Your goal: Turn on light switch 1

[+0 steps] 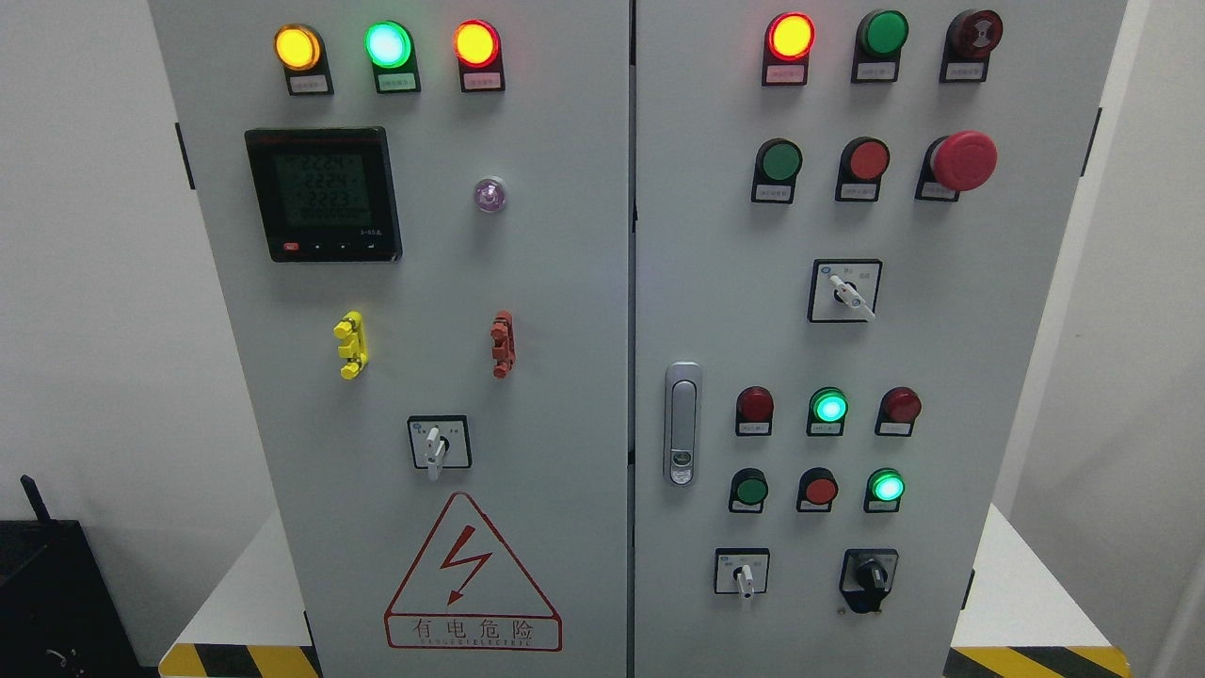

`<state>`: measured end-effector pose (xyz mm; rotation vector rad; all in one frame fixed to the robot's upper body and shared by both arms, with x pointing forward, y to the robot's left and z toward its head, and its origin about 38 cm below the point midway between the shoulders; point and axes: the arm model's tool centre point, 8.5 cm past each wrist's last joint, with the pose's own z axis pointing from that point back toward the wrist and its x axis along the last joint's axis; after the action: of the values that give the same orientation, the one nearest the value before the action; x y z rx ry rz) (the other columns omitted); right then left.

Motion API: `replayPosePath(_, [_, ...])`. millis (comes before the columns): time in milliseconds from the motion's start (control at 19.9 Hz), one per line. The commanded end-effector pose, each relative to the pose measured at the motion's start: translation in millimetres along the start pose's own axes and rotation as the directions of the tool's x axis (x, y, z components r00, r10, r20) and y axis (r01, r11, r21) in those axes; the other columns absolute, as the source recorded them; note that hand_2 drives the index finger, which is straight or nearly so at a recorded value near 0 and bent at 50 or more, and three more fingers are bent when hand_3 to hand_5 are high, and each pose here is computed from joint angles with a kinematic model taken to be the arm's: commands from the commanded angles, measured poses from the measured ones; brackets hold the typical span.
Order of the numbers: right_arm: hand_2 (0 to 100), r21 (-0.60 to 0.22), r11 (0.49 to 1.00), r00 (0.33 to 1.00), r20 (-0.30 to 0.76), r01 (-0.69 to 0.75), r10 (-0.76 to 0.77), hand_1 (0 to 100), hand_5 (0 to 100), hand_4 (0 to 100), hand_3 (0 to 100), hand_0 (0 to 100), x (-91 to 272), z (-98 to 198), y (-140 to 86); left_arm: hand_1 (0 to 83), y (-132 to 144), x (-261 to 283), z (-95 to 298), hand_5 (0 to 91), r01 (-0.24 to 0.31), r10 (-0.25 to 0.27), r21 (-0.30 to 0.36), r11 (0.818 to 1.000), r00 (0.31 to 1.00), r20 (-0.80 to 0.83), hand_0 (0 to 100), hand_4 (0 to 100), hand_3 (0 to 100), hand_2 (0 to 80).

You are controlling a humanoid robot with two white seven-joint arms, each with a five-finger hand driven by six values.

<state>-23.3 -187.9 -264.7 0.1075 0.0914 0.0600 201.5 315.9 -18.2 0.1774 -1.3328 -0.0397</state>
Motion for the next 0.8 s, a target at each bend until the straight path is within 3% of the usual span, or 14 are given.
replayPosePath(0, [0, 0.0, 1.0, 1.0, 0.001, 0.0, 0.0, 0, 0, 0, 0, 30, 0.1, 0.0, 0.0, 33.4, 10.9, 171.8, -2.2, 32.9, -0.021, 0.0, 0.033, 0.999, 0.844, 0.536, 39, 55, 44, 20.4])
replayPosePath(50, [0, 0.0, 1.0, 1.0, 0.001, 0.001, -0.001, 0, 0, 0, 0, 30, 0.1, 0.0, 0.0, 36.2, 11.4, 182.2, -8.3, 37.3, -0.036, 0.004, 0.045, 0.998, 0.826, 0.563, 39, 57, 46, 24.9])
replayPosePath(150, [0, 0.0, 1.0, 1.0, 0.001, 0.001, -0.001, 0, 0, 0, 0, 30, 0.1, 0.0, 0.0, 49.8, 8.5, 201.4, -22.1, 51.6, -0.056, 0.016, 0.05, 0.997, 0.808, 0.589, 35, 67, 57, 36.6])
replayPosePath(301, [0, 0.0, 1.0, 1.0, 0.002, -0.001, 0.001, 0, 0, 0, 0, 30, 1.0, 0.1, -0.1, 59.3, -3.9, 235.9, -46.8, 61.2, -0.087, 0.046, 0.039, 0.995, 0.791, 0.611, 30, 73, 66, 44.2])
replayPosePath(401, [0, 0.0, 1.0, 1.0, 0.001, 0.0, 0.0, 0, 0, 0, 0, 30, 0.1, 0.0, 0.0, 66.7, -11.2, 255.9, -58.8, 66.3, -0.103, 0.061, 0.031, 0.994, 0.784, 0.618, 21, 76, 75, 52.5])
replayPosePath(552, [0, 0.0, 1.0, 1.0, 0.002, -0.001, 0.001, 0, 0, 0, 0, 30, 1.0, 0.1, -0.1, 69.4, -25.9, 283.6, -72.4, 67.1, -0.14, 0.091, 0.03, 0.99, 0.776, 0.625, 12, 78, 78, 56.3])
replayPosePath(752, [0, 0.0, 1.0, 1.0, 0.001, 0.0, 0.0, 0, 0, 0, 0, 30, 0.1, 0.0, 0.0, 69.5, -42.5, 302.0, -80.3, 69.0, -0.157, 0.107, 0.027, 0.987, 0.781, 0.616, 7, 80, 83, 61.2])
